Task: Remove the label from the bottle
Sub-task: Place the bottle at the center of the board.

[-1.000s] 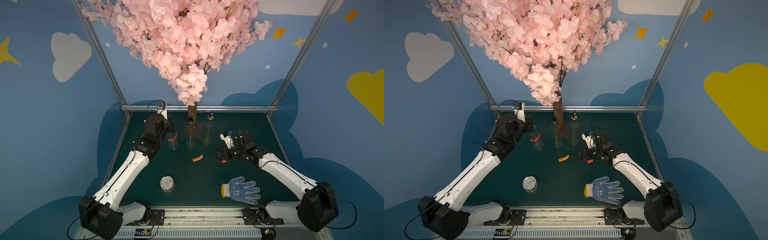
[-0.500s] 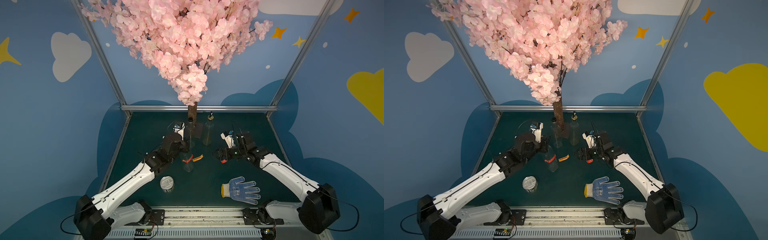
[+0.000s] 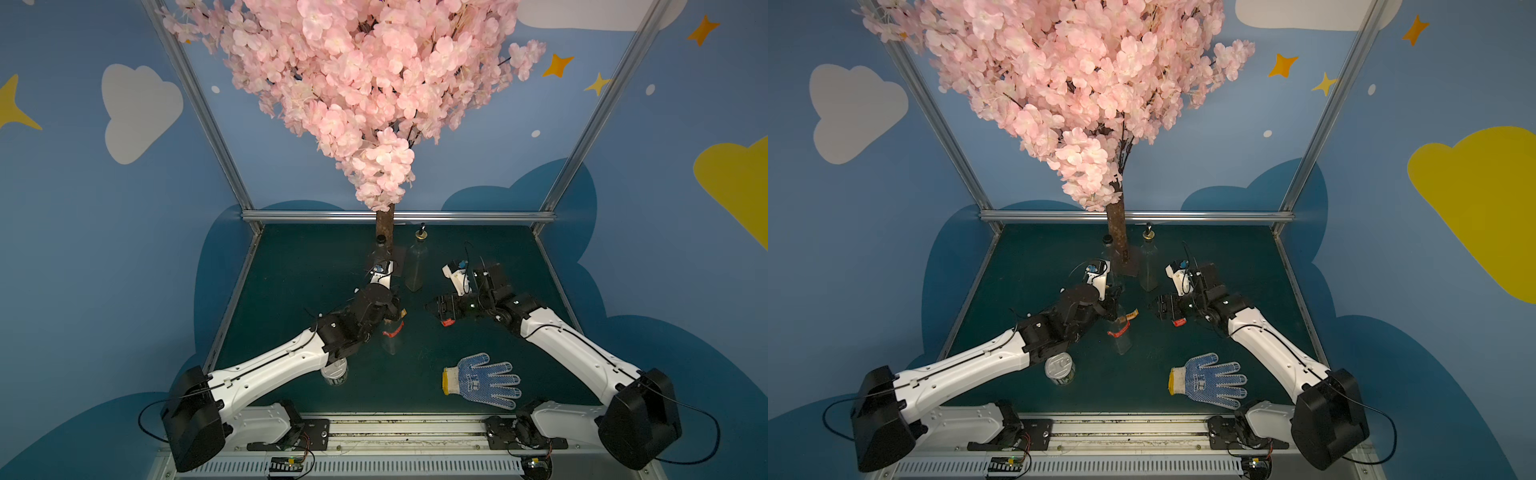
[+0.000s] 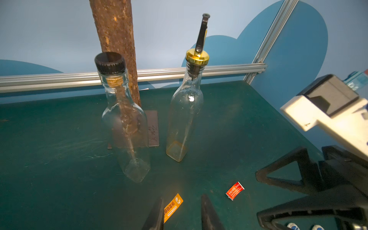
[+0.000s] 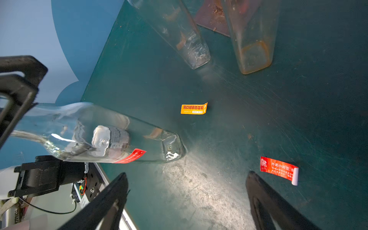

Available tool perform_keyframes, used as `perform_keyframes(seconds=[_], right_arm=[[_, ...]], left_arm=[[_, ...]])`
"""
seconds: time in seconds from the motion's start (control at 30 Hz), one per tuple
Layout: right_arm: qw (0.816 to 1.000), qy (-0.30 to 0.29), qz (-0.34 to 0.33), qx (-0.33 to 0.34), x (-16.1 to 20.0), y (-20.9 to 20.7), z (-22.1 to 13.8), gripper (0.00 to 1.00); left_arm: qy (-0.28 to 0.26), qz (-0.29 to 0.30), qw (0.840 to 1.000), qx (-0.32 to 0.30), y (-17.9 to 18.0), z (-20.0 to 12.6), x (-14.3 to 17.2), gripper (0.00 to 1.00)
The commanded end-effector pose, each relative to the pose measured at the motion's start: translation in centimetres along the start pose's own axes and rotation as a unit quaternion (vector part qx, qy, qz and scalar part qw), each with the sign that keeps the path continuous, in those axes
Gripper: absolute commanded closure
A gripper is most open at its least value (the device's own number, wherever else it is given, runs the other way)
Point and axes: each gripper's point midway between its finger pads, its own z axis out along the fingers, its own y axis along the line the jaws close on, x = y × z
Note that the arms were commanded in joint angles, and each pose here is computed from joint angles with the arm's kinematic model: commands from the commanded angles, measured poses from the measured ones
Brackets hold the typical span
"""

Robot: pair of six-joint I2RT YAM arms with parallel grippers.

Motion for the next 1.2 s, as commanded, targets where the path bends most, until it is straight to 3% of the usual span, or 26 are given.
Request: perform_keyframes(seconds=[0.0,0.17,0.37,0.47,0.7,1.0,1.17], right_arm=[[1.000,-0.011,-0.005,-0.007,-0.5,0.7,-0.4,0.08],[1.000,-0.011,-0.007,-0.009,-0.6,0.7,-0.3,0.08],[1.000,-0.010,-0.007,-0.016,-0.6,0.9,-0.2,0.08],[1.000,-0.010,-0.008,-0.021,-0.6,1.1,-0.1,0.08],[0.999,-0.006,-0.012,-0.031,-0.4,1.5,0.2,0.08],[0.999,-0.010,-0.027,-0.044,-0.7,2.5,-0.3,0.08],[0.998,-0.009,-0.035,-0.056,-0.6,3.3,-0.3,0.08]], left_arm=[[-0.020,-0.015,1.000,-0.002,-0.9,0.1,-1.1,0.98],[-0.002,0.000,1.000,-0.006,-1.8,0.6,0.1,0.95],[0.005,-0.001,1.000,-0.003,-2.2,0.6,0.9,0.68],[0.008,-0.002,1.000,-0.003,-2.2,0.6,1.1,0.62],[0.005,-0.005,1.000,0.001,-2.2,0.4,1.1,0.53],[-0.012,0.009,0.999,0.039,-2.4,-1.2,0.7,0.32],[-0.020,0.014,0.998,0.058,-2.2,-2.4,0.4,0.31]])
